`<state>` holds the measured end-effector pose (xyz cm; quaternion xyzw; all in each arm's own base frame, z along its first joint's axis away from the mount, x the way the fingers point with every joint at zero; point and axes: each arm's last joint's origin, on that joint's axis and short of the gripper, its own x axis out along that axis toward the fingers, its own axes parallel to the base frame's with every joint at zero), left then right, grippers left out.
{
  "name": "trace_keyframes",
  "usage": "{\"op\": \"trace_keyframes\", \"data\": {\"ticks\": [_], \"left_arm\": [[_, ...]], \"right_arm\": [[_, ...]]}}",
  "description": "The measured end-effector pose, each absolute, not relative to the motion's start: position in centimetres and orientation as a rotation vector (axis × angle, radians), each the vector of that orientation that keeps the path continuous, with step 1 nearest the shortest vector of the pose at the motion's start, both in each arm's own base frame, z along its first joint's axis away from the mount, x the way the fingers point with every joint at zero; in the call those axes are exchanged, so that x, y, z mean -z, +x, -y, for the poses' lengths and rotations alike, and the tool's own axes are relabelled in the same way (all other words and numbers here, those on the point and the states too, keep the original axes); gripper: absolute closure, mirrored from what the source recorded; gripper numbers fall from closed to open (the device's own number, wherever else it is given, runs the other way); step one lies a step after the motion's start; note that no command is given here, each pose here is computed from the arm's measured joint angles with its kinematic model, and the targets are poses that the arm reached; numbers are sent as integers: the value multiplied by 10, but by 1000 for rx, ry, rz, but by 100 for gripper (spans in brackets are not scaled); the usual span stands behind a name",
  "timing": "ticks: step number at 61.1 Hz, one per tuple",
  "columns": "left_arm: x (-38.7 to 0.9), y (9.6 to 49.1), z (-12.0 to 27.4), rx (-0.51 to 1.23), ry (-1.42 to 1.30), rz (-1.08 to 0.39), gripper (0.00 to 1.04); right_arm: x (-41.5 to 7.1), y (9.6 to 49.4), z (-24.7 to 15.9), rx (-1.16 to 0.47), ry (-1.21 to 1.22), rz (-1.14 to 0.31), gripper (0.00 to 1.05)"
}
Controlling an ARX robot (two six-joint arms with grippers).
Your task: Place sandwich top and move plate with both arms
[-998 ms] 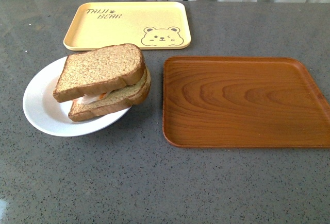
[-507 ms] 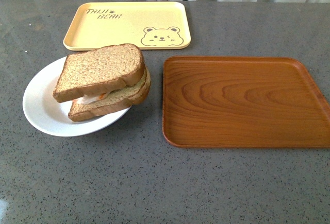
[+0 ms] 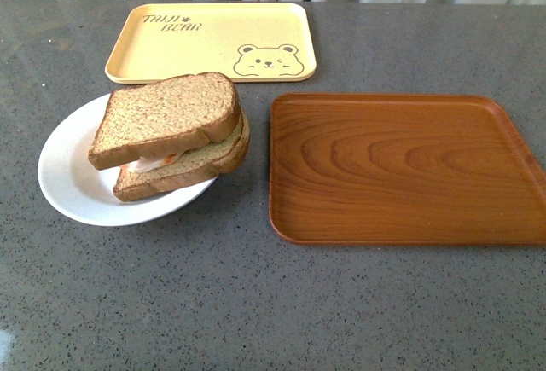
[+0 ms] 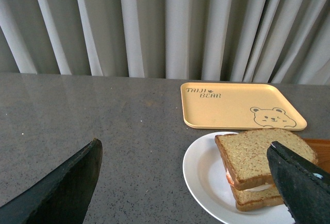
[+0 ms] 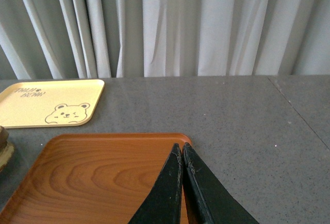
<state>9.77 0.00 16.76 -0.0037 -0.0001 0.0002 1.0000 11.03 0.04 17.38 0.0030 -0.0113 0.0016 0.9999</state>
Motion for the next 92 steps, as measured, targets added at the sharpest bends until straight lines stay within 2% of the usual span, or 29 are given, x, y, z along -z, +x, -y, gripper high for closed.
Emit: {"op": "trace_keyframes", "data": {"ticks": [14,35,59,62,65,69,80,92], "left_arm": [[-168,98,0,0,-7,0,9],[-168,98,0,0,-7,0,9],[-167,98,0,12,-13,-10,9],[-167,98,1,101,-60,-138,9],[-171,104,3,221,-178,-361,9],[-178,122,6,282,-266,-452,9],[-177,175,7,263,-365,-480,9],[-146,230,-2,169,-412,-542,9]], "right_arm": [[-169,101,0,-3,6,-12,103],[-171,97,0,-3,6,17,103],[-171,97,0,-3,4,17,36],[-171,97,0,-1,4,17,27],[-171,97,0,-3,4,17,18],[-171,97,0,-4,5,18,8],[-171,97,0,-3,4,18,9],[-171,97,0,-4,4,18,9]]}}
